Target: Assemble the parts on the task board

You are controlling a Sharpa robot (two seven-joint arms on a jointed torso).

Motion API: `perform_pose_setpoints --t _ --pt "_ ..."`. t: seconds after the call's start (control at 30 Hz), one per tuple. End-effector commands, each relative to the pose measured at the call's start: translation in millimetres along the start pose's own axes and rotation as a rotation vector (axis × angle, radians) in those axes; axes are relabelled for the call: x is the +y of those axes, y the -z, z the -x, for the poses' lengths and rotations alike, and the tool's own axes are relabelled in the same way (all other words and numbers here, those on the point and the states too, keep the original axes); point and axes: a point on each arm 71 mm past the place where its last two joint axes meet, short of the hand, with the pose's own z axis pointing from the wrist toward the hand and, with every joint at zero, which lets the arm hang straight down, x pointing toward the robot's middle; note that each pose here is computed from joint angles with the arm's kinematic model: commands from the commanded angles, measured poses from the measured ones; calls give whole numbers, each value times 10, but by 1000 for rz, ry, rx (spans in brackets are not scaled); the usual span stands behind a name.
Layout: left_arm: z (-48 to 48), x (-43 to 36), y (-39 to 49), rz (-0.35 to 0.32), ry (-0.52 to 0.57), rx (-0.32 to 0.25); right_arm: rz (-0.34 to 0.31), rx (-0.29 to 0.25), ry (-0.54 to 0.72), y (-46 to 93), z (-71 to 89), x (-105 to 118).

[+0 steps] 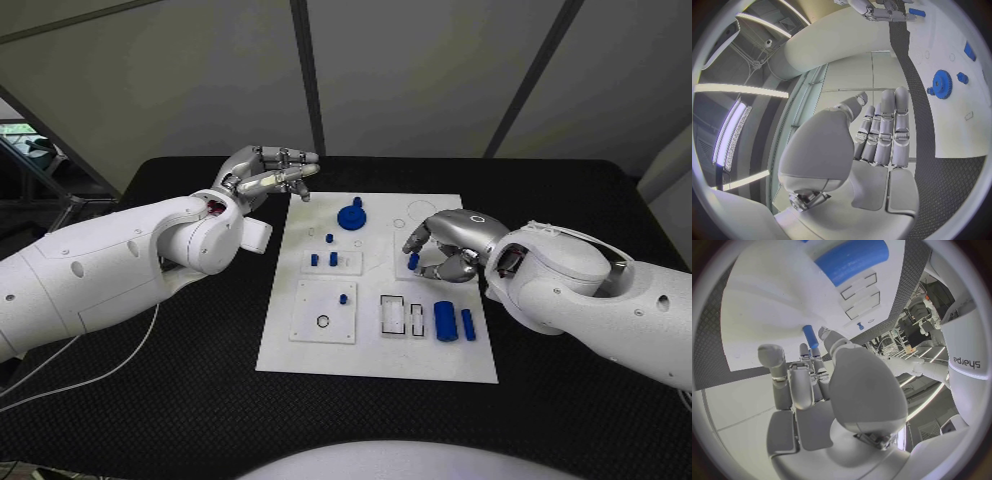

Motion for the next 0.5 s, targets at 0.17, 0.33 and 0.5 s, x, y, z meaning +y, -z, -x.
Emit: perform_pose_setpoints --t 0.17,0.33,0.5 --pt "-8 -7 -6 -2 7 11 -5 27 43 -21 -16 5" --pt "-8 -4 -8 -1 7 10 -10 30 53 -30 -21 -1" --pt "-6 -3 -8 -1 7 10 -12 15 62 -40 -12 4"
